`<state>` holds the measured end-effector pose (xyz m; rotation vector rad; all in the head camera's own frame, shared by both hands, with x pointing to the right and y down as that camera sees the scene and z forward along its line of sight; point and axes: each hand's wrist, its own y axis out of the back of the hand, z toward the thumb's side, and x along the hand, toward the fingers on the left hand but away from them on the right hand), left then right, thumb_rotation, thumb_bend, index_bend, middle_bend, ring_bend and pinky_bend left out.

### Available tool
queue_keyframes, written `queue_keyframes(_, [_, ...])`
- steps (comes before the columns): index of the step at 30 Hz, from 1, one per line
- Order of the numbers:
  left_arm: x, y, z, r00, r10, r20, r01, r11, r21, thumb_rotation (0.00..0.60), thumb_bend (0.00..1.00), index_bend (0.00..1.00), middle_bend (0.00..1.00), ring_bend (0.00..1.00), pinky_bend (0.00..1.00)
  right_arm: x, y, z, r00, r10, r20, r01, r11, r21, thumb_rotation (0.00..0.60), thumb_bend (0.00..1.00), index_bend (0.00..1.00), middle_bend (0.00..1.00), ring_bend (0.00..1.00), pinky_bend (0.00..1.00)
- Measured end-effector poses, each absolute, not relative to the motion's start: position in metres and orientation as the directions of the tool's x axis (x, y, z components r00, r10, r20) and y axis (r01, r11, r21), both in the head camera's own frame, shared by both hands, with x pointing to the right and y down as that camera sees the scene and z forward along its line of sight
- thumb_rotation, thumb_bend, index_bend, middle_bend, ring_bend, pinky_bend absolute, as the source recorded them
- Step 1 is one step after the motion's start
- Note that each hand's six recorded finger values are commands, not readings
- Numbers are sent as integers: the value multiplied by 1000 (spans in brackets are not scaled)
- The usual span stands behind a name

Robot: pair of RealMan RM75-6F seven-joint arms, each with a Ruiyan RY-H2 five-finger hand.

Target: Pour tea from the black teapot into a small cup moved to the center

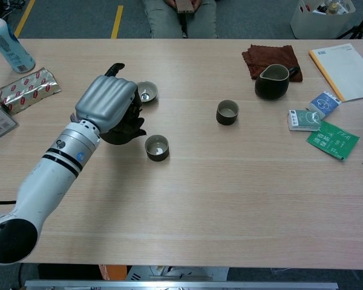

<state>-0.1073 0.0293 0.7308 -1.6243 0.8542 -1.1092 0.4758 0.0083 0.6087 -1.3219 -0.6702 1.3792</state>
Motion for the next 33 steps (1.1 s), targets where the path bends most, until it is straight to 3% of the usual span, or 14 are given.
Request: queue_keyframes(33, [-88,48,726,399,-890,222,68,-212,-975,600,328,923,973,787,47,483,13,606,169,927,-334,-265,-284,-922,600,202,177,155,3,74])
